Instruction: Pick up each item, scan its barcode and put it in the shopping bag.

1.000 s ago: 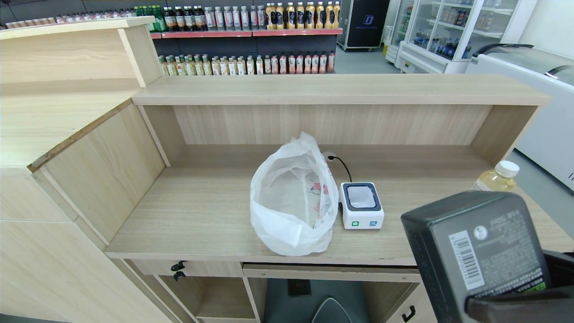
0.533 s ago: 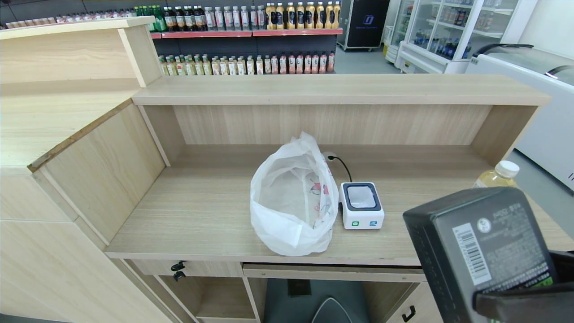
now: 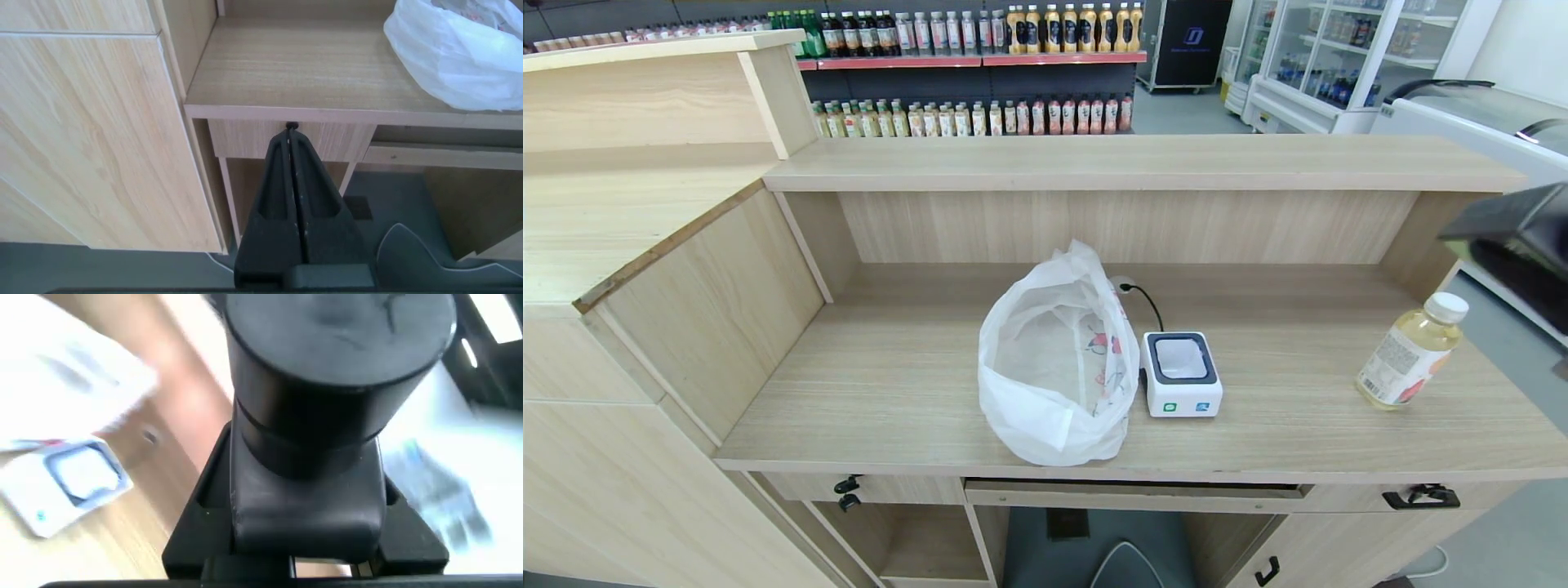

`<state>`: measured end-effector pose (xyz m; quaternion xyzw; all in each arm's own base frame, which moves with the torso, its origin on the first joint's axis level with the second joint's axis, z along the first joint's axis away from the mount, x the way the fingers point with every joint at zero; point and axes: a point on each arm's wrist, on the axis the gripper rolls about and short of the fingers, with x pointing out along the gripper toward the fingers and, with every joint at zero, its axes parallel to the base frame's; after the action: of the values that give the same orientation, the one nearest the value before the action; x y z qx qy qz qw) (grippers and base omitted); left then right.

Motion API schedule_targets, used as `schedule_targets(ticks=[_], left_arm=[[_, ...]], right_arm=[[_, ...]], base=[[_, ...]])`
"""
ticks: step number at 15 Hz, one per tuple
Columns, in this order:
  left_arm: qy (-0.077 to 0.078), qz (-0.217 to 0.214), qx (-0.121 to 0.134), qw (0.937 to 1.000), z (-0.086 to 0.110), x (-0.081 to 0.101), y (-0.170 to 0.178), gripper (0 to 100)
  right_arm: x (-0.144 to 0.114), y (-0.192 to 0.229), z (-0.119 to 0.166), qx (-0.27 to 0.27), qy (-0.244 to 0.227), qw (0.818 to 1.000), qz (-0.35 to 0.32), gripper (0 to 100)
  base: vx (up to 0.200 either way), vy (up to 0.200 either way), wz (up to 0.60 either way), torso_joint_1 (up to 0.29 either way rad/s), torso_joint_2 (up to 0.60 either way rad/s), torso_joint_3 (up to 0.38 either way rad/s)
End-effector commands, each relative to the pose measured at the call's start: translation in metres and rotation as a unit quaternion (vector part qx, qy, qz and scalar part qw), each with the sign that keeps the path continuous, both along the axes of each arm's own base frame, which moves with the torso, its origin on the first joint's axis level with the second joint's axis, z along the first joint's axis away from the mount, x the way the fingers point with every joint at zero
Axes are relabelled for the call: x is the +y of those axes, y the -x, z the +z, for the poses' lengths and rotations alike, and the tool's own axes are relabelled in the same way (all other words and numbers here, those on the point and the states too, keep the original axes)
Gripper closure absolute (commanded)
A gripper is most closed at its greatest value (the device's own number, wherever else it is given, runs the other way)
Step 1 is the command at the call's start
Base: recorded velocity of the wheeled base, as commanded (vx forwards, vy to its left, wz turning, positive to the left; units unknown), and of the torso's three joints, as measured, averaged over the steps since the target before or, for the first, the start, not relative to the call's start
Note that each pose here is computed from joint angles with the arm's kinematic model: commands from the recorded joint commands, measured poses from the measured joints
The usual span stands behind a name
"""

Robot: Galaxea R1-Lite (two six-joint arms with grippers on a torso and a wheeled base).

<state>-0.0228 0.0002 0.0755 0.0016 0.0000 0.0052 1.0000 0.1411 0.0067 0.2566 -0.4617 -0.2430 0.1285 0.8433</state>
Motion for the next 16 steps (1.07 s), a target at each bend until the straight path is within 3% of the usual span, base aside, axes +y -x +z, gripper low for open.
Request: schedule_targets(ticks=[1, 3, 7, 12, 13, 15, 16], left_arm=[[0.000, 0.000, 0.000, 1.0000, 0.000, 0.000, 0.000, 100], [0.000, 0.000, 0.000, 1.0000, 0.000, 0.000, 0.000, 100], [0.000, 0.000, 0.000, 1.0000, 0.000, 0.000, 0.000, 100], [0.000, 0.000, 0.000, 1.0000, 0.000, 0.000, 0.000, 100], [0.000, 0.000, 0.000, 1.0000, 0.000, 0.000, 0.000, 100], [0.000, 0.000, 0.000, 1.0000, 0.000, 0.000, 0.000, 100], [0.000, 0.000, 0.000, 1.0000, 0.000, 0.000, 0.000, 100]], right_arm=[[-0.035, 0.007, -0.004, 0.014, -0.094, 0.988, -0.122, 100], [-0.045, -0.006, -0.012, 0.051, -0.145, 0.979, -0.137, 100], [-0.053, -0.016, -0.024, 0.099, -0.191, 0.966, -0.141, 100], [-0.047, -0.025, -0.026, 0.148, -0.294, 0.924, -0.194, 100], [-0.040, -0.035, -0.024, 0.187, -0.350, 0.898, -0.192, 100], [-0.028, -0.048, -0.027, 0.293, -0.461, 0.837, -0.038, 100], [-0.029, -0.053, -0.035, 0.320, -0.490, 0.810, -0.037, 100]], base=[[0.000, 0.000, 0.00, 0.000, 0.00, 0.000], [0.000, 0.000, 0.00, 0.000, 0.00, 0.000], [0.000, 0.000, 0.00, 0.000, 0.00, 0.000], [0.000, 0.000, 0.60, -0.001, 0.00, 0.004], [0.000, 0.000, 0.60, 0.002, 0.01, 0.007], [0.000, 0.000, 0.00, 0.000, 0.00, 0.000], [0.000, 0.000, 0.00, 0.000, 0.00, 0.000]])
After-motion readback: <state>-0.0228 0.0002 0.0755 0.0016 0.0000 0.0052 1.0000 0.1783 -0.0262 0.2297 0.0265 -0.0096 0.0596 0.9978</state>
